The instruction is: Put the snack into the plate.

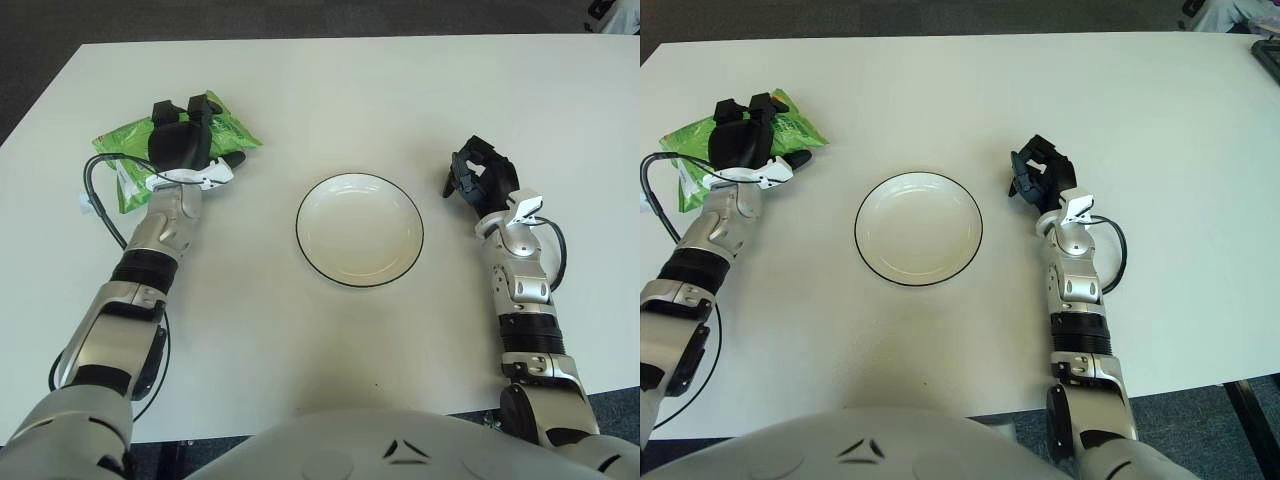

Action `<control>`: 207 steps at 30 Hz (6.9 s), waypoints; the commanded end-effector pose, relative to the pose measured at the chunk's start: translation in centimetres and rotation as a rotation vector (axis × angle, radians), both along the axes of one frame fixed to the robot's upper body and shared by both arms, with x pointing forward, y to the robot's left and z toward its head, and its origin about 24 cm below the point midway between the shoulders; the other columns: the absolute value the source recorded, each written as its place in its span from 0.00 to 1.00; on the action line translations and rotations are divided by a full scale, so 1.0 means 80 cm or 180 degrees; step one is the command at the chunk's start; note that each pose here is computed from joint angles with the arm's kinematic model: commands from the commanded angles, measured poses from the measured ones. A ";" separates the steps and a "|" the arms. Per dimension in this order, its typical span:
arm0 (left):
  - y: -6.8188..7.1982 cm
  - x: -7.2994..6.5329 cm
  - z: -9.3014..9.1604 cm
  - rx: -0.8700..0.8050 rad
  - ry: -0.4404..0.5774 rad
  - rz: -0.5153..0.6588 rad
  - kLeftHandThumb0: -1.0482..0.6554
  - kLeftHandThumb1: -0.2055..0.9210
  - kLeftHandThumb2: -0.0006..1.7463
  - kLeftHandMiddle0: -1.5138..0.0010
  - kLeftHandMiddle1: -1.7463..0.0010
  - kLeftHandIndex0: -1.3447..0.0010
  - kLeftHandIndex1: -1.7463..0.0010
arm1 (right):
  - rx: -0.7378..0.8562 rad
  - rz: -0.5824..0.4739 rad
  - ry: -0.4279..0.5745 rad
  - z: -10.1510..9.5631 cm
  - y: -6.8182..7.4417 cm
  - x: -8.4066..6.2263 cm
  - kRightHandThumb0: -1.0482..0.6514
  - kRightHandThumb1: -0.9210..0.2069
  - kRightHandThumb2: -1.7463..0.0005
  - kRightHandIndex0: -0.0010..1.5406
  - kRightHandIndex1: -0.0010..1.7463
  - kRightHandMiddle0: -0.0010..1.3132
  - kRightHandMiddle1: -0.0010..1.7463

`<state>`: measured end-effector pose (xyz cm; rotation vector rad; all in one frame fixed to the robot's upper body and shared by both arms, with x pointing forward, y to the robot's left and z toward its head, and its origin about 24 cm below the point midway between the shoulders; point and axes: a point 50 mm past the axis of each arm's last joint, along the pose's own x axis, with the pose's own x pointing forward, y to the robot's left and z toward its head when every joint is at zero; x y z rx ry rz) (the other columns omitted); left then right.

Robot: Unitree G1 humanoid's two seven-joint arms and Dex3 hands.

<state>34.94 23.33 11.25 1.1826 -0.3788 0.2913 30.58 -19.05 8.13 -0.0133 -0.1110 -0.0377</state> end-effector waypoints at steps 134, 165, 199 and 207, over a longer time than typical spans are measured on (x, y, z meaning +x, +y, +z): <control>-0.183 -0.039 0.064 0.0042 -0.0346 -0.4271 0.61 0.60 0.60 0.69 0.01 0.65 0.13 | -0.0541 0.0281 0.1057 -0.086 0.005 -0.043 0.36 0.00 0.73 0.57 0.94 0.52 0.78; -0.188 -0.067 0.093 0.0503 -0.0962 -0.4783 0.61 0.67 0.50 0.65 0.04 0.61 0.24 | -0.0583 0.0292 0.1071 -0.084 0.008 -0.043 0.36 0.00 0.73 0.58 0.93 0.52 0.76; -0.195 -0.095 0.111 0.1955 -0.1497 -0.4656 0.61 0.87 0.22 0.54 0.41 0.60 0.14 | -0.0524 0.0353 0.1119 -0.081 0.002 -0.040 0.37 0.00 0.75 0.54 0.95 0.51 0.77; -0.198 -0.098 0.120 0.2558 -0.1391 -0.4354 0.61 0.97 0.09 0.53 0.46 0.57 0.18 | -0.0532 0.0359 0.1135 -0.081 0.003 -0.039 0.36 0.00 0.75 0.53 0.95 0.51 0.77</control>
